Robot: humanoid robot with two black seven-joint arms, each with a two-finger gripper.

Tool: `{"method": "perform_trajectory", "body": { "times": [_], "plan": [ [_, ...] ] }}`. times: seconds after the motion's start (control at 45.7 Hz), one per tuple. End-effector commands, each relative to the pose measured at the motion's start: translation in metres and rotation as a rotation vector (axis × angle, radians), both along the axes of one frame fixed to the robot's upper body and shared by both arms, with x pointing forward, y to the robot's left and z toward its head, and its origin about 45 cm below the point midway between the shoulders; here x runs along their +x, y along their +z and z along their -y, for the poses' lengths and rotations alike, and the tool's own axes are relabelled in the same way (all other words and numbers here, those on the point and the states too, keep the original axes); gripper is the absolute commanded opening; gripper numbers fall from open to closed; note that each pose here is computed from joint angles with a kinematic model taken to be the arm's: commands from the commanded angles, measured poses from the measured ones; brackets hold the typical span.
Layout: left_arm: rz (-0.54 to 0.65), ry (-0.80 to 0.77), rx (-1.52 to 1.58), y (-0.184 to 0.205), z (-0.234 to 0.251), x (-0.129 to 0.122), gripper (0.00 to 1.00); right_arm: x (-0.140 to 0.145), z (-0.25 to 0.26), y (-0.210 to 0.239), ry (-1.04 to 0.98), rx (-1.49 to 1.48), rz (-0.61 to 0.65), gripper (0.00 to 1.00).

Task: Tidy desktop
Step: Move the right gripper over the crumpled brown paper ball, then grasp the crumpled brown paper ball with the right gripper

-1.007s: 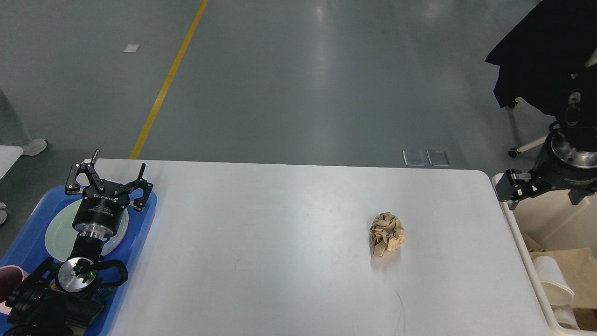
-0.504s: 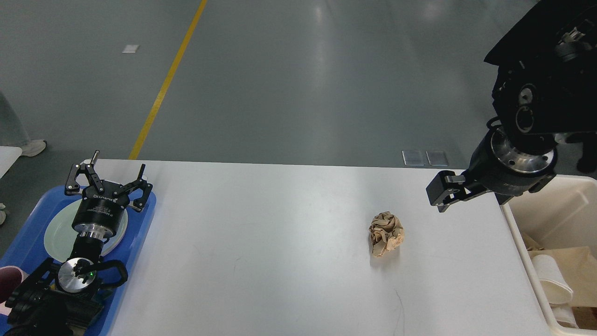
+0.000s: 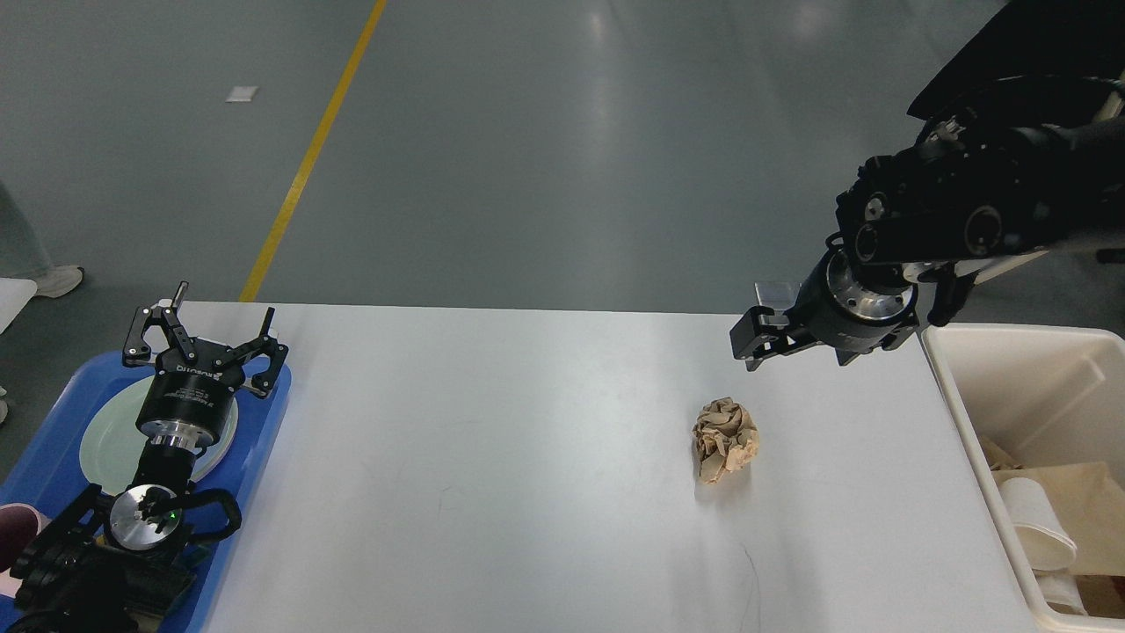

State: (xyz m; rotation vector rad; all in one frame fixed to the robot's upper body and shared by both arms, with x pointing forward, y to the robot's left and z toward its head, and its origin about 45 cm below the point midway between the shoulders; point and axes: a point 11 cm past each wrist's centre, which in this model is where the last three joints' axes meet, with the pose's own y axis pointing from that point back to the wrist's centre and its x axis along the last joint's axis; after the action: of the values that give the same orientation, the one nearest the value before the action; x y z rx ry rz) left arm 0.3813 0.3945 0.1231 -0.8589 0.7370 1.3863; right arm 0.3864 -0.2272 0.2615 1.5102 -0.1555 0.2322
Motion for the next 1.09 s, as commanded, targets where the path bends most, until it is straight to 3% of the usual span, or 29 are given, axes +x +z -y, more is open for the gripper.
{"method": "perform_trajectory", "body": {
  "times": [0.0, 0.394, 0.613, 1.007, 1.073],
  "plan": [
    [0.0, 0.0, 0.0, 0.0, 0.0, 0.0, 0.96, 0.011, 0.009, -0.054, -0.039, -0.003, -0.012, 1.0],
    [0.0, -0.003, 0.001, 0.0, 0.0, 0.0, 0.96, 0.008, -0.008, -0.155, -0.08, 0.054, 0.004, 1.0],
    [0.001, -0.002, 0.0, 0.0, 0.0, 0.0, 0.96, 0.006, -0.009, -0.174, -0.099, 0.066, 0.098, 1.0],
    [0.001, -0.002, 0.0, 0.0, 0.0, 0.0, 0.96, -0.003, -0.024, -0.191, -0.027, 0.057, 0.16, 1.0],
    [0.001, -0.002, 0.0, 0.0, 0.0, 0.0, 0.96, -0.001, -0.024, -0.19, -0.021, 0.055, 0.179, 0.95]
  ]
}}
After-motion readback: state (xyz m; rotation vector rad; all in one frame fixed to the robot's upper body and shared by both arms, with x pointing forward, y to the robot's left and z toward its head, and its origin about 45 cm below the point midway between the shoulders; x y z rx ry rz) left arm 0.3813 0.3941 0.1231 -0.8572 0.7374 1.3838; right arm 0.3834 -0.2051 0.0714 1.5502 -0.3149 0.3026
